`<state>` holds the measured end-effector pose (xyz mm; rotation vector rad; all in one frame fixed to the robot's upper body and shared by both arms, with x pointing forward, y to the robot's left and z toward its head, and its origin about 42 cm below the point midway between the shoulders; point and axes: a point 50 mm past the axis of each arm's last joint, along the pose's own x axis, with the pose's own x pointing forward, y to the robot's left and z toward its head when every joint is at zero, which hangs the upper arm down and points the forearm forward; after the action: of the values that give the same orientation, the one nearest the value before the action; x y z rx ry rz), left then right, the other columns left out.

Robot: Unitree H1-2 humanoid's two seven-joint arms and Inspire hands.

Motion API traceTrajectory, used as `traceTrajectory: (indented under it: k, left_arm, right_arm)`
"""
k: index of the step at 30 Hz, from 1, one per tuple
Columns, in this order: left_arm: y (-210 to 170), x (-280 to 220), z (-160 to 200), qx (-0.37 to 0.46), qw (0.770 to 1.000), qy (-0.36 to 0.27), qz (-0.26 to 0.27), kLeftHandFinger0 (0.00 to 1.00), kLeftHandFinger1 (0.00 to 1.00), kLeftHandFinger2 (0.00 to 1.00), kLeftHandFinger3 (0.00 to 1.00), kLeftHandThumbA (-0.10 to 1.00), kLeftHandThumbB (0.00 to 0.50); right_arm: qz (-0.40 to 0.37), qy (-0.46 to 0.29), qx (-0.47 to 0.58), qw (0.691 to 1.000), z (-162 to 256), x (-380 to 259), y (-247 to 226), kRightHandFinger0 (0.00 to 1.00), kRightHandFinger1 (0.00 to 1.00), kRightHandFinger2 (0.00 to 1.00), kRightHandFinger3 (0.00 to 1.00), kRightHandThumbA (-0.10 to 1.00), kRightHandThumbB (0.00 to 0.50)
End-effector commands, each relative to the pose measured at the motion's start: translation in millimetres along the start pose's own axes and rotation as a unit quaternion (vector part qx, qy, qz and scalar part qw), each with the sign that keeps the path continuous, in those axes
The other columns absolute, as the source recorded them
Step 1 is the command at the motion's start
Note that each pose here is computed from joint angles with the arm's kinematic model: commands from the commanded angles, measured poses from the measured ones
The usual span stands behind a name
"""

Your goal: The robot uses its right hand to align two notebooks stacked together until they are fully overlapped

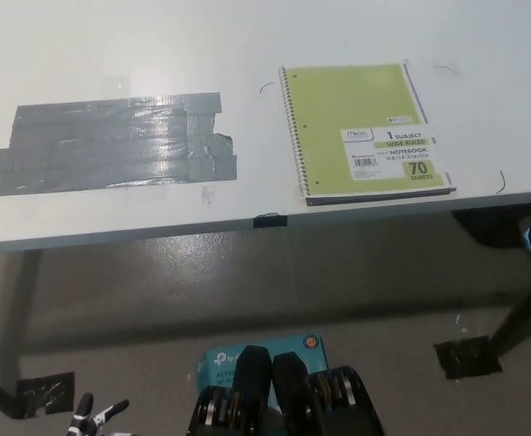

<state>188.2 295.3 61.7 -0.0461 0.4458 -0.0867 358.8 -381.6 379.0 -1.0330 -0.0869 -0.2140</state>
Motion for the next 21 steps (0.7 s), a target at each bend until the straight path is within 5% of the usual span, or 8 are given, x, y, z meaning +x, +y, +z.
traceTrajectory:
  k: [1,5,8,10,12,21]
  left_arm:
    - [10,-12,3,-0.022,0.999,-0.03,0.003,0.29,0.46,0.52,0.9,1.0,0.499]
    - [15,-11,4,-0.017,0.999,-0.03,0.012,0.23,0.42,0.53,0.9,1.0,0.468]
    - [19,-11,4,-0.016,0.999,-0.03,0.019,0.19,0.4,0.53,0.9,1.0,0.475]
    - [22,-11,3,-0.018,0.999,-0.03,0.026,0.22,0.4,0.53,0.9,1.0,0.5]
    - [24,-11,1,-0.021,0.999,-0.028,0.028,0.25,0.44,0.55,0.9,1.0,0.5]
    - [41,-9,0,-0.038,0.998,-0.014,0.053,0.24,0.45,0.61,0.94,1.0,0.494]
  right_arm:
    - [-0.06,0.007,0.115,0.992,-79,-100,-18,1.0,1.0,1.0,1.0,1.0,0.304]
    - [-0.034,0.065,0.138,0.988,-123,-150,25,1.0,1.0,1.0,1.0,1.0,0.319]
    - [-0.025,0.068,0.171,0.983,-143,-180,53,1.0,1.0,1.0,1.0,1.0,0.207]
    - [-0.001,0.104,0.201,0.974,-165,-207,82,1.0,1.0,1.0,1.0,1.0,0.257]
    - [0.011,0.126,0.263,0.957,-183,-223,104,1.0,1.0,1.0,1.0,1.0,0.168]
    - [0.041,0.184,0.337,0.923,-221,-239,154,1.0,1.0,1.0,1.0,0.96,0.0]
